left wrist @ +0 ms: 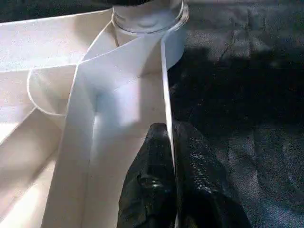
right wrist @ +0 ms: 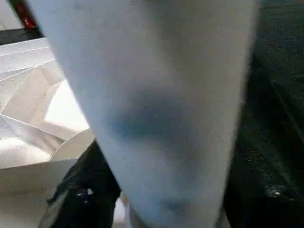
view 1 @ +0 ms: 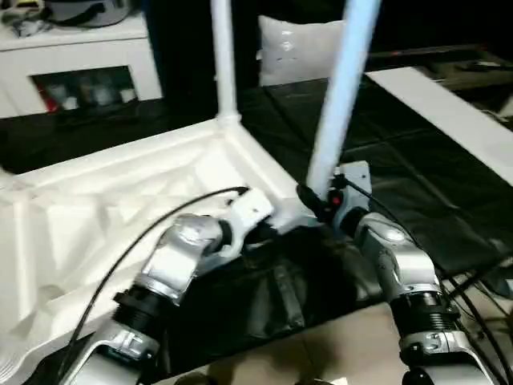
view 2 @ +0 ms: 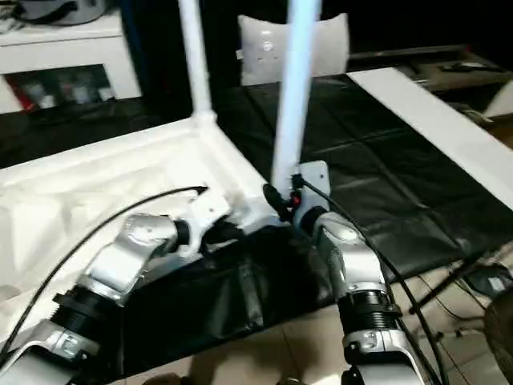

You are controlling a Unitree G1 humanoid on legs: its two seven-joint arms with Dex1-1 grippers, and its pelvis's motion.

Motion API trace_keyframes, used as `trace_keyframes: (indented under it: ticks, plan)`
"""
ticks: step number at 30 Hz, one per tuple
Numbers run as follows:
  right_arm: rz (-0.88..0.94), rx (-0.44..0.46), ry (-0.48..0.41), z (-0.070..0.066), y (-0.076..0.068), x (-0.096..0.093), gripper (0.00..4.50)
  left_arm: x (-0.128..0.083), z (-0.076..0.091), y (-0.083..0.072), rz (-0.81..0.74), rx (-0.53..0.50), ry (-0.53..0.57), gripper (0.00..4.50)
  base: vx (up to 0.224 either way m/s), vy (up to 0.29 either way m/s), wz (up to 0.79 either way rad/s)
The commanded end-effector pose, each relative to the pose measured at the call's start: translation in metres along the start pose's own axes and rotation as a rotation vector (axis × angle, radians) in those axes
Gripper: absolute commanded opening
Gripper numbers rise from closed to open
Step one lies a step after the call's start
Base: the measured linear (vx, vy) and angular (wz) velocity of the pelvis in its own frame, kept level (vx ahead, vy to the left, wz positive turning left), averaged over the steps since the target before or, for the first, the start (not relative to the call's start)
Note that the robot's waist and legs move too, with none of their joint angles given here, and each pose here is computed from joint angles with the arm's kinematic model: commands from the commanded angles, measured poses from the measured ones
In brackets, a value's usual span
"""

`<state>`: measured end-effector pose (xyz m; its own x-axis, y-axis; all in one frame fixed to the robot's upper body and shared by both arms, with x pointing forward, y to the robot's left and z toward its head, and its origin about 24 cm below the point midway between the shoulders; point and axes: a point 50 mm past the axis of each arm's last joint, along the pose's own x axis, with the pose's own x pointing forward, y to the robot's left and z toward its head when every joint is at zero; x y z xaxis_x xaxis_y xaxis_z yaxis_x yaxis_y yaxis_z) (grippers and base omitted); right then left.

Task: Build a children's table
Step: Rotate leg to tighten

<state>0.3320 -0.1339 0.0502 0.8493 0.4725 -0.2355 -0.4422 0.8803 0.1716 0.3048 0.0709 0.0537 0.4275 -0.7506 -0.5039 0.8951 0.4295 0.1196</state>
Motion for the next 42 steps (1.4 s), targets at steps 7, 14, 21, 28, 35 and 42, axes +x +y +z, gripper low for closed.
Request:
trace_keyframes:
  ticks: [7, 14, 21, 28, 35, 42]
  plan:
    - [0.253, -0.153, 0.008, 0.005, -0.017, -0.032, 3.73, -0.011, 0.006, 0.008, -0.031, 0.136, -0.022, 0.0, 0.0, 0.0, 0.0]
    - [0.404, -0.241, 0.069, 0.01, -0.043, -0.069, 4.37, -0.027, -0.007, 0.013, -0.119, 0.194, 0.029, 0.0, 0.0, 0.0, 0.0]
    - [0.6, -0.25, 0.125, 0.011, -0.042, -0.092, 4.45, -0.042, -0.013, 0.01, -0.296, 0.304, 0.047, 0.0, 0.0, 0.0, 0.0]
    - [0.678, -0.262, 0.114, 0.01, -0.029, -0.093, 4.45, -0.038, -0.016, 0.021, -0.249, 0.355, 0.064, 0.0, 0.0, 0.0, 0.0]
    - [0.719, -0.252, 0.116, 0.006, -0.016, -0.098, 4.45, -0.025, -0.005, 0.042, -0.005, 0.284, 0.015, 0.0, 0.0, 0.0, 0.0]
    - [0.654, -0.22, 0.072, 0.011, -0.011, -0.095, 4.5, -0.022, 0.0, 0.043, 0.065, 0.251, -0.04, 0.98, 0.0, 0.0, 0.0]
